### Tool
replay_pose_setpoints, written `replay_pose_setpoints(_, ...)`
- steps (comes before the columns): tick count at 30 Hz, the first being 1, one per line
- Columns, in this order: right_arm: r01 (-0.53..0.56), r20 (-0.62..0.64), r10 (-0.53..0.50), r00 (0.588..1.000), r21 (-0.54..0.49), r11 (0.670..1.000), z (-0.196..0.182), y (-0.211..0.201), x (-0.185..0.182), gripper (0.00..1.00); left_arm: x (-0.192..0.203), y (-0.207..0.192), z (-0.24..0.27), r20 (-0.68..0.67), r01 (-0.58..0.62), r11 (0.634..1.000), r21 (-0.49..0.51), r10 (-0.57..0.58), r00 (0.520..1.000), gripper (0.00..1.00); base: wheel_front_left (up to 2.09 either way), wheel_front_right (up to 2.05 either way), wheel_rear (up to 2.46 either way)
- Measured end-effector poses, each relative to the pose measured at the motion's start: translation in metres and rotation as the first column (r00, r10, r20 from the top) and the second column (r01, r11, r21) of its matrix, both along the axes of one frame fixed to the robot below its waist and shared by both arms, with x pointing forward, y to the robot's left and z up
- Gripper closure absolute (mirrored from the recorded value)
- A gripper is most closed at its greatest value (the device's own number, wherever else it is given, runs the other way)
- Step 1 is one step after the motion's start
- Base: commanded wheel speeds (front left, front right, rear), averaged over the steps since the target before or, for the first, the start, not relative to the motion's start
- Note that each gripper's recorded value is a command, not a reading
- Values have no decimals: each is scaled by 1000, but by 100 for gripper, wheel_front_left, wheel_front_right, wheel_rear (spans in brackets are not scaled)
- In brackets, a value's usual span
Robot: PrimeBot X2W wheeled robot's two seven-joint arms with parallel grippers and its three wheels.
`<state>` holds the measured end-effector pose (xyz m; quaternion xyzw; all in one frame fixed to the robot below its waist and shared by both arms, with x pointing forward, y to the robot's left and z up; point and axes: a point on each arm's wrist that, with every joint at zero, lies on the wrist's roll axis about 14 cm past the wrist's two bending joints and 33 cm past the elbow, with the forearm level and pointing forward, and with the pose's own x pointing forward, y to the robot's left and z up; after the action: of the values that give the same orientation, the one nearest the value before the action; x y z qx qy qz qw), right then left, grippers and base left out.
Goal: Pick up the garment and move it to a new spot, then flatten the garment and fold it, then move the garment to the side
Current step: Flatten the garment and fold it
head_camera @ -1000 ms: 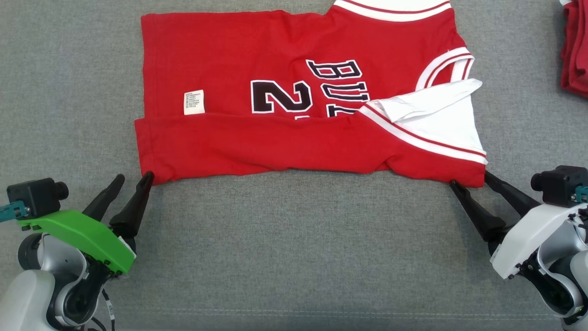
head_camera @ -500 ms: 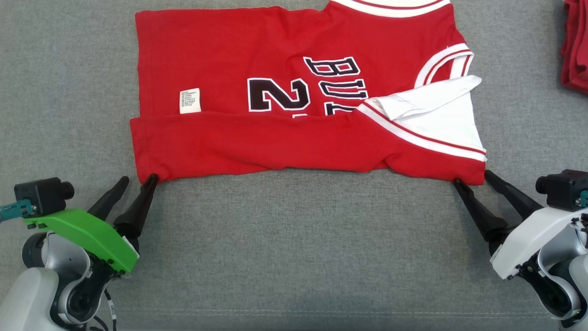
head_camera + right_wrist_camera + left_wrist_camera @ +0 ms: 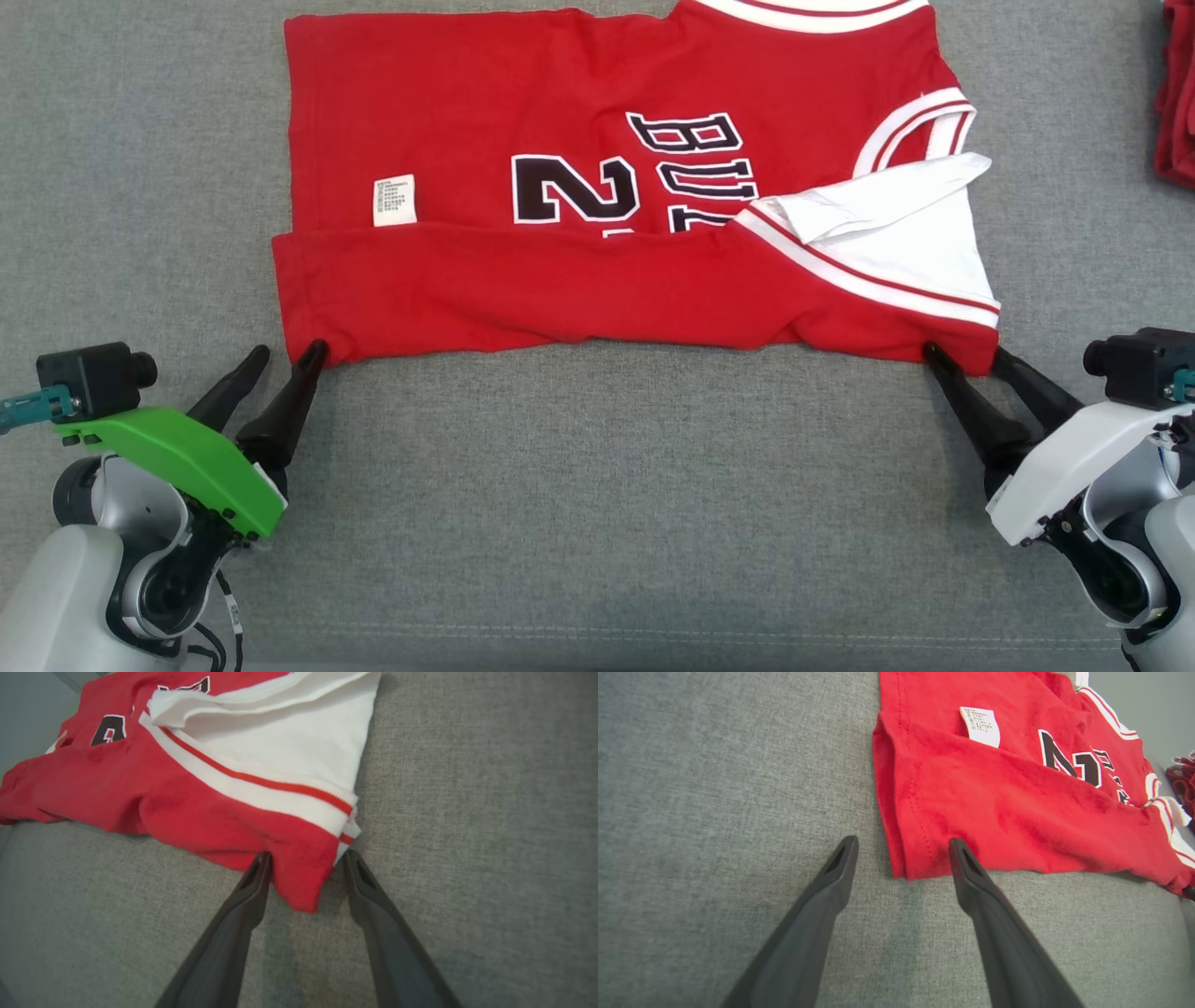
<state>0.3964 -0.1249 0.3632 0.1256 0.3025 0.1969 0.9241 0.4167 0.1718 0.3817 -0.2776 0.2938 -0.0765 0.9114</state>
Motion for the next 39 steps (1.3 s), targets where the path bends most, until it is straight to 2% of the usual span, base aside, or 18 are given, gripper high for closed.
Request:
replay_pose_setpoints(1, 0, -1, 0, 1000, 0, 1000, 0, 0, 0, 100, 0, 0, -1, -4, 0, 1000, -1, 0, 1000, 0, 0, 0, 0)
replay_pose_setpoints(7, -2, -11, 3, 1000, 8, 1000, -3, 2, 0, 100, -5, -4, -9, -50, -4, 999, -42, 2, 999, 0, 0, 0, 0)
replay_pose_setpoints(12, -3, -10, 3, 1000, 7, 1000, -3, 1, 1, 100, -2, -13, -7, -65, -24, 992, -124, 16, 998, 0, 0, 0, 0)
replay_pose_setpoints(17, -4, -8, 5, 1000, 8, 1000, -3, 1, 2, 100, -1, -23, -10, -90, 8, 989, -148, -21, 996, 0, 0, 0, 0)
replay_pose_setpoints(18, -4, -6, 4, 1000, 7, 1000, -3, 1, 3, 100, -2, -24, -11, -97, 14, 989, -146, -29, 995, 4, 0, 0, 0)
replay_pose_setpoints(19, -4, -5, 4, 1000, 7, 1000, -3, 1, 3, 100, -2, -24, -13, -103, 21, 990, -141, -36, 994, 38, 0, 0, 0)
replay_pose_setpoints(21, -4, -6, 4, 1000, 6, 1000, -3, 0, 3, 100, -1, -24, -14, -110, 33, 990, -135, -48, 993, 85, 0, 0, 0)
replay_pose_setpoints(22, -3, -6, 3, 1000, 5, 1000, -3, 0, 3, 100, 0, -24, -14, -110, 34, 990, -135, -49, 993, 100, 0, 0, 0)
replay_pose_setpoints(30, -4, -2, 4, 1000, -6, 1000, -1, -5, 5, 100, -2, -31, -16, -136, 84, 986, -144, -104, 985, 100, 0, 0, 0)
replay_pose_setpoints(39, -12, 9, 12, 1000, -19, 1000, 10, -12, 2, 100, -9, -20, -5, -138, 121, 984, -128, -139, 981, 100, 0, 0, 0)
